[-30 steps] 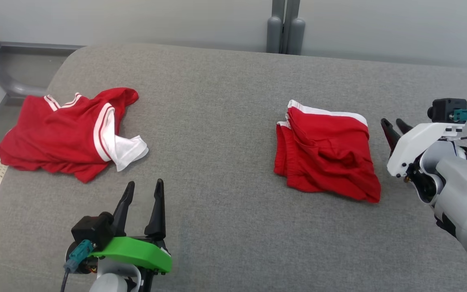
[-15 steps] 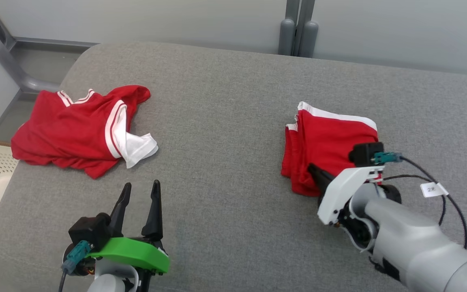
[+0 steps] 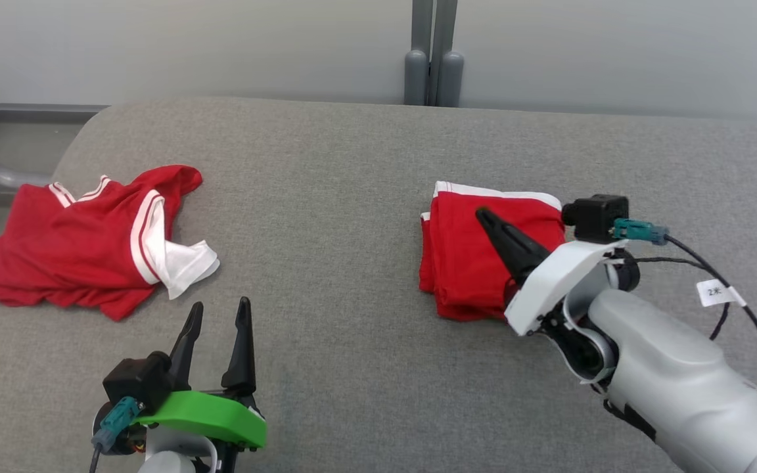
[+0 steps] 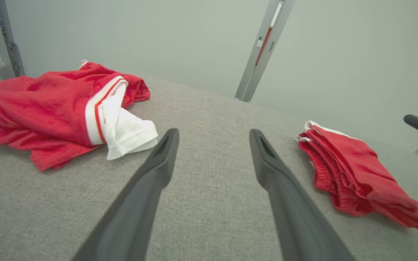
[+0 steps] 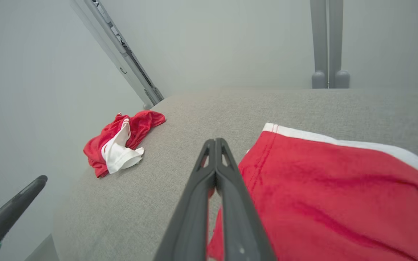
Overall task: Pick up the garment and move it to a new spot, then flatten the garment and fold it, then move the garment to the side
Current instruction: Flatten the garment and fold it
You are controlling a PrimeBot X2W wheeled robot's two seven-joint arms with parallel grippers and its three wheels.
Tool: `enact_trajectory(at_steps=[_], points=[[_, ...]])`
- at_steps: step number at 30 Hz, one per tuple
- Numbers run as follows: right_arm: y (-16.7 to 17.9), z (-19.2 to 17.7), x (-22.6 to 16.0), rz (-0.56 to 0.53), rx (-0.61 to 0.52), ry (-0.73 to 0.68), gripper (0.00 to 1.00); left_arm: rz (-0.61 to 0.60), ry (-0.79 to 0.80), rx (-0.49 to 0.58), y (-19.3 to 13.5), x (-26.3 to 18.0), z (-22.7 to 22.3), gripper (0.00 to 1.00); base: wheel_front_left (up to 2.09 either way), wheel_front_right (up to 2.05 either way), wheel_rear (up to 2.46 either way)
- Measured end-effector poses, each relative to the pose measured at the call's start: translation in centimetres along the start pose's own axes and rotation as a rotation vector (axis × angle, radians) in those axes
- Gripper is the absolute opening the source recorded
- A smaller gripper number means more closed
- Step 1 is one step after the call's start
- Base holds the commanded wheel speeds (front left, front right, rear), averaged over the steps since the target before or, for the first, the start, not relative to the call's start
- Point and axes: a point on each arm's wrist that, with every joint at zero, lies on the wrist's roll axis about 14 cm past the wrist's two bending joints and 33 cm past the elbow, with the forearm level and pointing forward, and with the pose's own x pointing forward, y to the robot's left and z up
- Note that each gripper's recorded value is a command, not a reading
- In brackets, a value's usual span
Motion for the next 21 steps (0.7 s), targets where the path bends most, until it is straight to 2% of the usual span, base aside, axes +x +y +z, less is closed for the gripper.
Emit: enact_trajectory(at_steps=[3,4,6,7,13,21], points=[[-1.6,3.2,-1.5,-0.034,-0.084,-0.093,0.0,-0.016,0.0,0.002,-0.5,0.1,0.0,1.0,0.0,0.0,0.0],[-2.2,4.3,-2.2,-0.052,-0.103,-0.127,0.05,-0.021,-0.002,0.004,-0.7,0.2,0.1,1.0,0.0,0.0,0.0],[-3.2,6.2,-3.6,-0.086,-0.156,-0.188,0.45,-0.039,-0.005,0.009,-1.1,0.5,0.2,1.0,0.0,0.0,0.0],[-3.7,6.9,-4.2,-0.103,-0.173,-0.211,1.0,-0.045,-0.006,0.01,-1.3,0.6,0.2,1.0,0.0,0.0,0.0],[-6.4,9.8,-9.1,-0.231,-0.253,-0.323,1.0,-0.084,-0.021,0.021,-2.5,1.4,0.7,1.0,0.0,0.0,0.0],[-9.7,9.6,-16.0,-0.423,-0.245,-0.387,1.0,-0.171,-0.061,0.044,-5.1,2.1,1.9,1.0,0.0,0.0,0.0]])
